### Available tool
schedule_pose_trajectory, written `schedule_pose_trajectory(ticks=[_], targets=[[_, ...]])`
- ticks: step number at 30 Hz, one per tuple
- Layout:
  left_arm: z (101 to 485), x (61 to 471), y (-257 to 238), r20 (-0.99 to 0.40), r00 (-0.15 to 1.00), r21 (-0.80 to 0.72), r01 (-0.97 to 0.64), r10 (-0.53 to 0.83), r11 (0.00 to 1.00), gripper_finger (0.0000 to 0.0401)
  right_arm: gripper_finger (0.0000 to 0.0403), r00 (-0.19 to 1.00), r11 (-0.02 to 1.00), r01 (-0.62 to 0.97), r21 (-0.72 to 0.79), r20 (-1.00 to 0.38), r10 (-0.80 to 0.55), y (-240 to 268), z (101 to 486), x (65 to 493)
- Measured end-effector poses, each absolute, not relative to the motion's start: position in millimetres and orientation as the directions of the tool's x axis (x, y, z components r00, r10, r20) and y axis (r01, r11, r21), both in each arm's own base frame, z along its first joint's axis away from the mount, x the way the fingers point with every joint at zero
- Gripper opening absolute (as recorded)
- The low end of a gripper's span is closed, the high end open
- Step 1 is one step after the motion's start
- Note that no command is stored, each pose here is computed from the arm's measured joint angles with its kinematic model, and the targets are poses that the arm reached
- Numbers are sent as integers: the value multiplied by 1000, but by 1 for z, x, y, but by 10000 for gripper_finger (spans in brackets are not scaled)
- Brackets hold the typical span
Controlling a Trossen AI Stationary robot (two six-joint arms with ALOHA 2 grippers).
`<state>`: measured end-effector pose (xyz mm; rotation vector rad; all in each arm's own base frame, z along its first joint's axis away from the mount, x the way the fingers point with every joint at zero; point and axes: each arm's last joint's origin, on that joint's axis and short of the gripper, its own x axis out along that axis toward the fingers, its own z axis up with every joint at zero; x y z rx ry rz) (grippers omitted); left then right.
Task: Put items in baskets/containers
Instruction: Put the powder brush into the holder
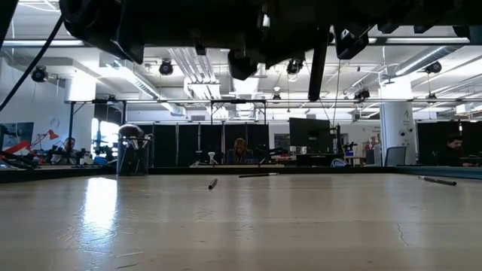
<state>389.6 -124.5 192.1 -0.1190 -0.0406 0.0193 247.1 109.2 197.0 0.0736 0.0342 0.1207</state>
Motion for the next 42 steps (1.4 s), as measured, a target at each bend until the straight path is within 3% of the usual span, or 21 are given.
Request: schedule_pose_trajectory(ticks=[9,17,23,30,34,42], targets=[[199,388,-122,20,1000,-110,1,2,994,140,20,992,989,-123,87,-23,126,106,199,249],[201,388,-121,16,1000,-104,-3,5,995,39,22,986,983,-165,80,-19,166,108,201,251],[216,380,-116,-3,998,-77,-69,69,995,38,86,994,992,-106,73,-31,109,106,201,250],[230,348,-94,-2,967,-65,-254,255,965,38,151,995,996,-72,51,-69,76,99,212,236],[228,323,-63,-11,919,-62,-394,395,917,38,127,996,999,-19,40,-81,22,92,216,226],[224,266,18,30,685,-82,-724,728,685,38,16,993,999,-1,39,-114,6,85,201,213]])
